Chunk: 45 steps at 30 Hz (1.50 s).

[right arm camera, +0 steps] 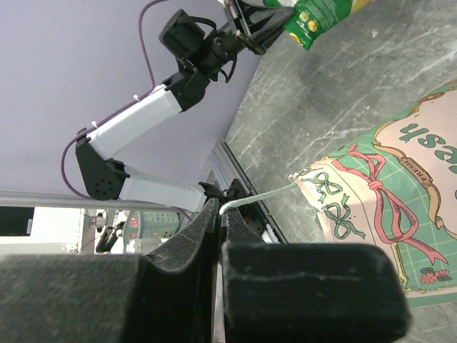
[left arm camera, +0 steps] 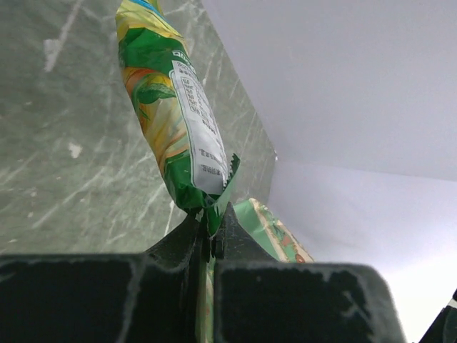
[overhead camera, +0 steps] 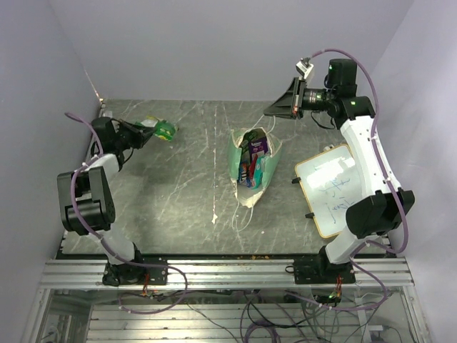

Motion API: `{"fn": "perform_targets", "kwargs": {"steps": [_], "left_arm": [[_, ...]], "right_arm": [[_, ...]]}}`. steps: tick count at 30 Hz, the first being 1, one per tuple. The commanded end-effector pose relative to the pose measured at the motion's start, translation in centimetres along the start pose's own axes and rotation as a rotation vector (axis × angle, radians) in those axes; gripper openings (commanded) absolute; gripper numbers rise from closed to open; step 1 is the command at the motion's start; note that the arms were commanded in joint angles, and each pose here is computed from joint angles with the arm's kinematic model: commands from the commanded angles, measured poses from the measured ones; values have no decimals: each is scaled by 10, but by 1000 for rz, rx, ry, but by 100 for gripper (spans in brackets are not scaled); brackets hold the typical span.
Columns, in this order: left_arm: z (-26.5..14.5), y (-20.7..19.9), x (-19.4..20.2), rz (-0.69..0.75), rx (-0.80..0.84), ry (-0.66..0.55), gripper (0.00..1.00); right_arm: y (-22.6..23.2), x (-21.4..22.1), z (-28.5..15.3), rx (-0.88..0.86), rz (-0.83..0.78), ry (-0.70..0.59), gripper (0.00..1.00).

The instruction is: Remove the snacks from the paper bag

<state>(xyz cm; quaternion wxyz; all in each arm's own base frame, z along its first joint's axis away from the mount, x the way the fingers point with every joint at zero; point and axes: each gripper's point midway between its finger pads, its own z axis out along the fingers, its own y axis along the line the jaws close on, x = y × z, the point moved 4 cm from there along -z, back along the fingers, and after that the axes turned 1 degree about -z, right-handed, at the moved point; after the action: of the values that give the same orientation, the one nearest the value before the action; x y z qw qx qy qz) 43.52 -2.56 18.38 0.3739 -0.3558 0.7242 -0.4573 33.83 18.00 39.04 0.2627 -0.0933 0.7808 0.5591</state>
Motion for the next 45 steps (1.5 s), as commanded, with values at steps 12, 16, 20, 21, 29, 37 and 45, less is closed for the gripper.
{"fn": "perform_targets", "kwargs": {"steps": [12, 16, 20, 21, 29, 37, 45], "left_arm": [[-94, 128, 47, -109, -565, 85, 86], [-122, 123, 65, -141, -612, 60, 89], [-134, 98, 80, -138, -518, 72, 86], [-134, 91, 85, -115, -515, 96, 85], [-117, -56, 144, 259, -163, 146, 91], [-123, -160, 249, 530, 145, 224, 84], [-116, -170, 359, 864, 178, 337, 51]], "right_arm": [[10, -10, -2, -47, -50, -11, 0], [14, -11, -3, -53, -60, -18, 0], [15, -6, -1, -61, -53, -15, 0], [15, -4, 0, -63, -53, -12, 0], [14, 1, 4, -59, -58, 13, 0], [16, -2, 4, -68, -68, 15, 0], [17, 1, 4, -75, -66, 14, 0]]}}
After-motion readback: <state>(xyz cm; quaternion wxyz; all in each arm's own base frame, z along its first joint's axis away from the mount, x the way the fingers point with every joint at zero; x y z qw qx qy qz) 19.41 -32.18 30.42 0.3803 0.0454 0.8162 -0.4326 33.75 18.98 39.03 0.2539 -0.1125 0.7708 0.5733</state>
